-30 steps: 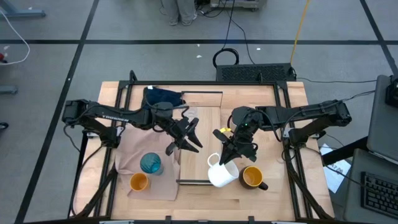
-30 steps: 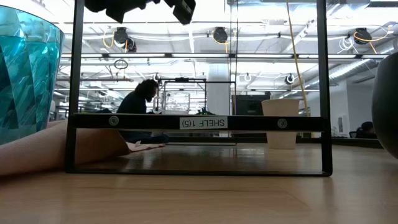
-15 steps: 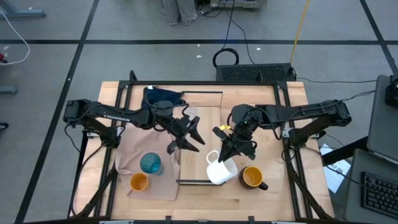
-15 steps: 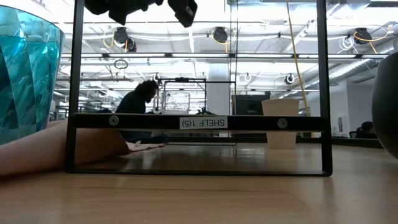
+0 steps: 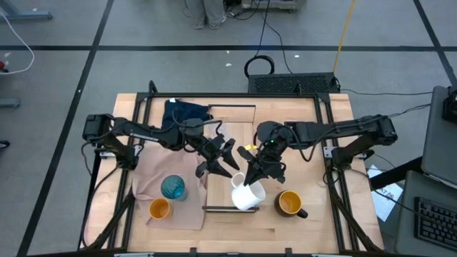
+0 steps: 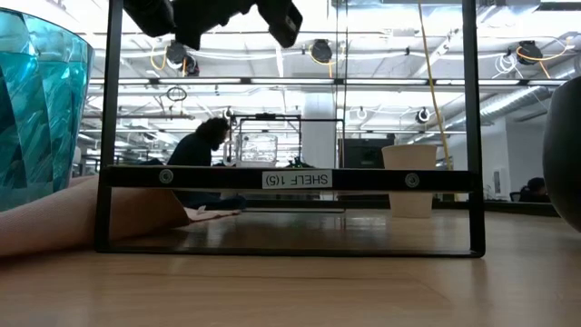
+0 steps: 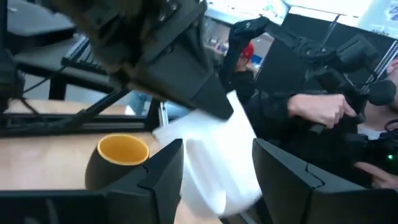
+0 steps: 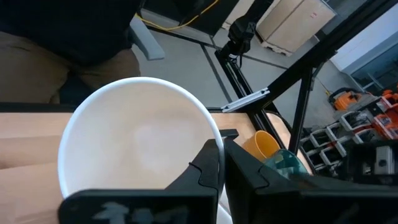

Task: Stack small to large cups/mugs on shelf
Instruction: Put the white mug on the shelf

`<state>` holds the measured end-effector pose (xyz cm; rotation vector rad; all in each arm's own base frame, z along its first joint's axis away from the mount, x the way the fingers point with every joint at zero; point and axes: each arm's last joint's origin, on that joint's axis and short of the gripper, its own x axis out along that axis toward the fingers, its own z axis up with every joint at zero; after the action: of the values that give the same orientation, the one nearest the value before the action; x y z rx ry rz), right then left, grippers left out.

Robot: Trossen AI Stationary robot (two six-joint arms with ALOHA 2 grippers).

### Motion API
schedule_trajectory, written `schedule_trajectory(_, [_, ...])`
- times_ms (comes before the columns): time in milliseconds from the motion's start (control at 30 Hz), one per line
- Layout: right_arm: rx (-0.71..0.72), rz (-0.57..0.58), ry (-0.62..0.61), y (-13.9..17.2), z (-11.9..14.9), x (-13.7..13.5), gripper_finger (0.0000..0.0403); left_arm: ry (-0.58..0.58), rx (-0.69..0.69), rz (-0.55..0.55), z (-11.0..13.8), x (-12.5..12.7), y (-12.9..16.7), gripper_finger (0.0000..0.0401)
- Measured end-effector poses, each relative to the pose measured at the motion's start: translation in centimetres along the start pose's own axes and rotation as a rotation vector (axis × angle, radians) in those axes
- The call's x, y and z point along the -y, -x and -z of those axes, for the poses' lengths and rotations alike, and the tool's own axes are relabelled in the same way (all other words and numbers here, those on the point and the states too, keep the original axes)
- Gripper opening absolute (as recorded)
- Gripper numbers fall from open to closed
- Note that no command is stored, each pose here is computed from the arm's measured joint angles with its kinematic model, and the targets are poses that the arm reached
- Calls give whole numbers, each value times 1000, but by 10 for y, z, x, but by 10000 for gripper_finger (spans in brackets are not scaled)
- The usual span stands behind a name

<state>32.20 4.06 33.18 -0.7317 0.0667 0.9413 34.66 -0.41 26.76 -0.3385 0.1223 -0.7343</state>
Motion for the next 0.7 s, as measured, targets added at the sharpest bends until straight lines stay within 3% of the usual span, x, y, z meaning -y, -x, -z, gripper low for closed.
schedule_trajectory(700, [1, 16, -2, 2, 1, 2, 0, 93, -57, -13, 24, -17, -9, 191])
